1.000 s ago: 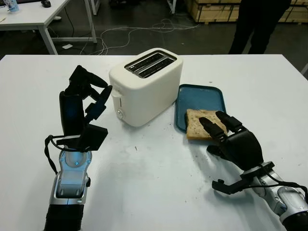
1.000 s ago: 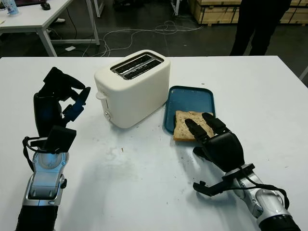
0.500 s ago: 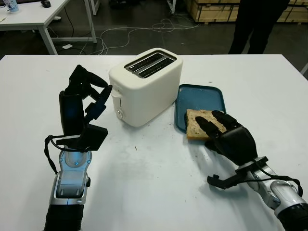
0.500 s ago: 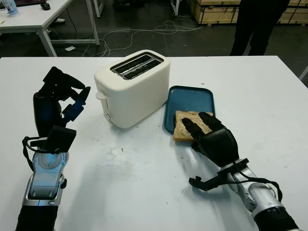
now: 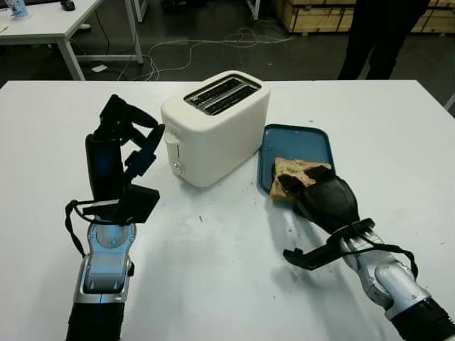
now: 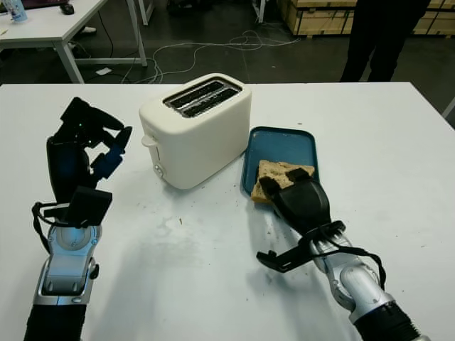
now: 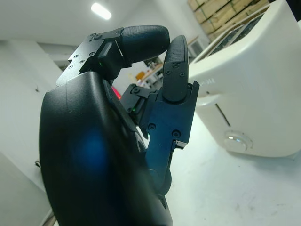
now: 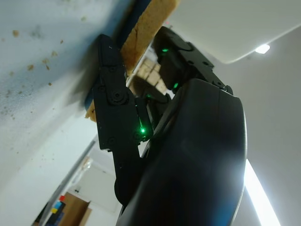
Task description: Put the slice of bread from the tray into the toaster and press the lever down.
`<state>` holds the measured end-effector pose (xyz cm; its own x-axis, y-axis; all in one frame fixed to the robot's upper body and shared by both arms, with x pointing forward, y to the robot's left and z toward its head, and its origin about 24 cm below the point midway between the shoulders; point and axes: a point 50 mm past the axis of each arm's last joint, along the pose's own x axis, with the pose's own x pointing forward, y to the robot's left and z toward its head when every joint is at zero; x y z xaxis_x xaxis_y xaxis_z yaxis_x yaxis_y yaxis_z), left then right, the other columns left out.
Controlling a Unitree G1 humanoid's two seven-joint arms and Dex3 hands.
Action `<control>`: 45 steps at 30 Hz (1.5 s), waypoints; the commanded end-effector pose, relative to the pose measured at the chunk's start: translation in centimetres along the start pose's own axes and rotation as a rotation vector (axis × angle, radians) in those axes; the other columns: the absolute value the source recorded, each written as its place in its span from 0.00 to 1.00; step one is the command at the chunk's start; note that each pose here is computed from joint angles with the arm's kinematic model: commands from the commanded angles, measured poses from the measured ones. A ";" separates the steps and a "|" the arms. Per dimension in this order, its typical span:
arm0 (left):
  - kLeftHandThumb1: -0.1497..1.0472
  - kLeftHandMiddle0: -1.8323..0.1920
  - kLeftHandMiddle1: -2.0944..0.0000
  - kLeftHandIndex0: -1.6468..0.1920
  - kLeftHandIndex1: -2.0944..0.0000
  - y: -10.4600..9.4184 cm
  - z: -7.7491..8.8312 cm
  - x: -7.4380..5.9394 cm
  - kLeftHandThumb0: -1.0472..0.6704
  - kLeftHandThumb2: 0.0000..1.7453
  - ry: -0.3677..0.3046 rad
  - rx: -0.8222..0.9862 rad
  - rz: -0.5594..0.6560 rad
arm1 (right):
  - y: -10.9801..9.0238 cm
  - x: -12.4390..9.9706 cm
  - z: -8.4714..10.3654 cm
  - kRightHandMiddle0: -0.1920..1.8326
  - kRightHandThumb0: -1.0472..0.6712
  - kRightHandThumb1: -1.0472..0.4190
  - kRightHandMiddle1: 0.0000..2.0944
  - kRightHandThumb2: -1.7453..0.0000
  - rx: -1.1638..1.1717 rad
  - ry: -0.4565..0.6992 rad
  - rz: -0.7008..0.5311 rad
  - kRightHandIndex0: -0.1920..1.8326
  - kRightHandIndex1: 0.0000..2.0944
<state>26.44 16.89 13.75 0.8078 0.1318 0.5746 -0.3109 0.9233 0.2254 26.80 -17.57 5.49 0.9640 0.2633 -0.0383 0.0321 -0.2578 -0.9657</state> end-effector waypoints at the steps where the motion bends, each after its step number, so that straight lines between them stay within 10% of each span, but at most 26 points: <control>1: 0.89 0.52 0.17 0.64 0.19 0.1 0.2 0.0 0.43 0.14 -0.015 0.004 0.003 | 0.5 -0.6 0.2 0.43 0.34 0.09 0.60 0.87 -0.054 -0.022 0.064 0.53 0.82; 6: 0.89 0.52 0.17 0.64 0.20 0.1 0.3 -0.1 0.43 0.13 -0.011 0.013 0.007 | 0.1 -0.8 0.2 0.34 0.34 0.09 0.82 0.77 -0.052 -0.044 0.026 0.57 0.83; 23: 0.89 0.52 0.17 0.63 0.19 0.0 0.2 -0.2 0.43 0.13 -0.009 0.003 0.005 | -2.9 -0.2 -2.2 0.32 0.42 0.09 0.83 0.86 0.112 -0.172 -0.504 0.46 0.83; 38: 0.89 0.52 0.17 0.63 0.21 0.0 0.2 -0.2 0.43 0.13 -0.009 0.011 0.012 | -5.6 2.8 -4.9 0.32 0.40 0.09 0.83 0.82 0.330 -0.215 -0.441 0.49 0.83; 45: 0.89 0.52 0.17 0.63 0.21 -0.1 0.2 -0.1 0.43 0.13 -0.011 0.012 0.011 | -12.4 5.6 -9.1 0.37 0.46 0.09 0.80 0.83 0.525 -0.284 -0.454 0.50 0.83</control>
<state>26.28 16.80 13.65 0.8067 0.1323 0.5759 -0.3213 0.9162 0.2396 33.69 -21.01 16.91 0.8052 0.4801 0.3480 0.1819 0.3585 -0.9156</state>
